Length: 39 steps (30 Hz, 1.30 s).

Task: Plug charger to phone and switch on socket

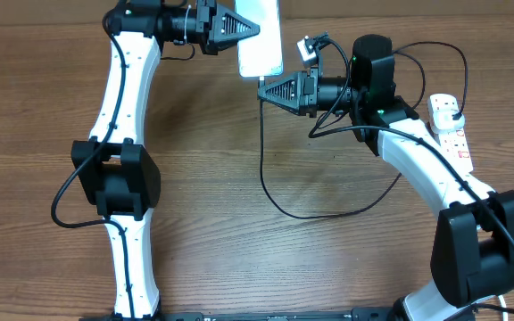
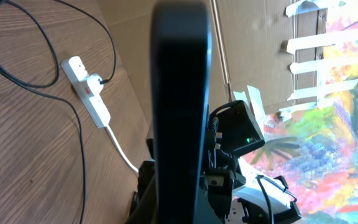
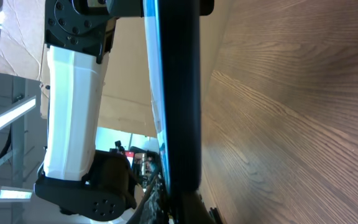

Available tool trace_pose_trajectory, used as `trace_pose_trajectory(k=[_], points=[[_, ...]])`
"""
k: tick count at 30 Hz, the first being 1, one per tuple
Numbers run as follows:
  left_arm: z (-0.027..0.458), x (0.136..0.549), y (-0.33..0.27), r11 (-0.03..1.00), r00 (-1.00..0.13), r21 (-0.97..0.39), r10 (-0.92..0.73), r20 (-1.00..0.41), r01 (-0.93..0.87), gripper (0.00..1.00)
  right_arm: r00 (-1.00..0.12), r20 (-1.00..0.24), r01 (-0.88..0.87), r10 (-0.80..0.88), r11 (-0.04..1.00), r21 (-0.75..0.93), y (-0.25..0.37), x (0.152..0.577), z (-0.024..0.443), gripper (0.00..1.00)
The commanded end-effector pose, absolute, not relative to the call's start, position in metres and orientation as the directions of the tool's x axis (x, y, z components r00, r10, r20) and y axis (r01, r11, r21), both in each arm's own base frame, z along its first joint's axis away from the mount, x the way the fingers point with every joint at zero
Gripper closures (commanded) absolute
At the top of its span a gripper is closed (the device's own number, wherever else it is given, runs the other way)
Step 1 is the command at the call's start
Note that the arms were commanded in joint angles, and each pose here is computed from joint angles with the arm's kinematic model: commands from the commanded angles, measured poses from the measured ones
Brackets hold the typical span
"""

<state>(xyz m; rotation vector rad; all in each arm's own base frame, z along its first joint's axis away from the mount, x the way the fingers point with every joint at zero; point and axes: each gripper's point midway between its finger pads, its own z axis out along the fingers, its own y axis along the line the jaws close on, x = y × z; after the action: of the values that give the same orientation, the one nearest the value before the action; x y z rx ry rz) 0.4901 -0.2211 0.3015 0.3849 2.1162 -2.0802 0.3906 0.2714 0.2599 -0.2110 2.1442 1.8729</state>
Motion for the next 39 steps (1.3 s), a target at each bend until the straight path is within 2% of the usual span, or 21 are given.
trace_pose_trajectory(k=[1,21,22,23,25,26,28,32,35,37,39], points=[[0.333,0.472,-0.227,-0.05,-0.932,-0.938,0.112,-0.346,0.342,0.96,-0.933,-0.344,-0.327,0.108,0.15,0.933,0.268,0.396,0.274,0.96],[0.332,0.47,-0.23,-0.05,-0.935,-0.943,0.118,-0.334,0.33,0.96,-0.915,-0.376,-0.358,0.144,0.136,0.924,0.26,0.405,0.286,0.96],[0.332,0.47,-0.229,-0.049,-0.937,-0.945,0.118,-0.328,0.325,0.96,-0.915,-0.376,-0.358,0.144,0.136,0.924,0.26,0.405,0.286,0.94],[0.332,0.47,-0.229,-0.048,-0.938,-0.945,0.117,-0.326,0.323,0.95,-0.916,-0.374,-0.357,0.144,0.136,0.924,0.26,0.405,0.285,0.85],[0.332,0.471,-0.229,-0.048,-0.937,-0.944,0.115,-0.329,0.326,0.96,-0.917,-0.373,-0.356,0.139,0.134,0.925,0.26,0.404,0.285,0.51],[0.332,0.472,-0.228,-0.046,-0.935,-0.942,0.112,-0.337,0.334,0.96,-0.918,-0.373,-0.356,0.134,0.131,0.925,0.26,0.403,0.285,0.38],[0.328,0.479,-0.224,-0.011,-0.937,-0.941,0.088,-0.339,0.34,0.96,-0.921,-0.37,-0.356,0.119,0.124,0.926,0.261,0.4,0.285,0.0],[0.317,0.493,-0.214,0.074,-0.945,-0.942,0.03,-0.326,0.327,0.96,-0.939,-0.328,-0.314,0.104,0.137,0.94,0.261,0.397,0.276,0.0],[0.312,0.496,-0.21,0.102,-0.948,-0.943,0.013,-0.318,0.318,0.96,-0.942,-0.325,-0.308,0.087,0.166,0.937,0.26,0.394,0.264,0.0],[0.296,0.504,-0.207,0.196,-0.939,-0.922,-0.014,-0.345,0.335,0.96,-0.95,-0.298,-0.272,0.095,0.215,0.938,0.257,0.394,0.249,0.0],[0.262,0.512,-0.197,0.378,-0.953,-0.89,-0.061,-0.298,0.255,0.96,-0.962,-0.24,-0.19,0.131,0.311,0.931,0.25,0.396,0.223,0.0]])
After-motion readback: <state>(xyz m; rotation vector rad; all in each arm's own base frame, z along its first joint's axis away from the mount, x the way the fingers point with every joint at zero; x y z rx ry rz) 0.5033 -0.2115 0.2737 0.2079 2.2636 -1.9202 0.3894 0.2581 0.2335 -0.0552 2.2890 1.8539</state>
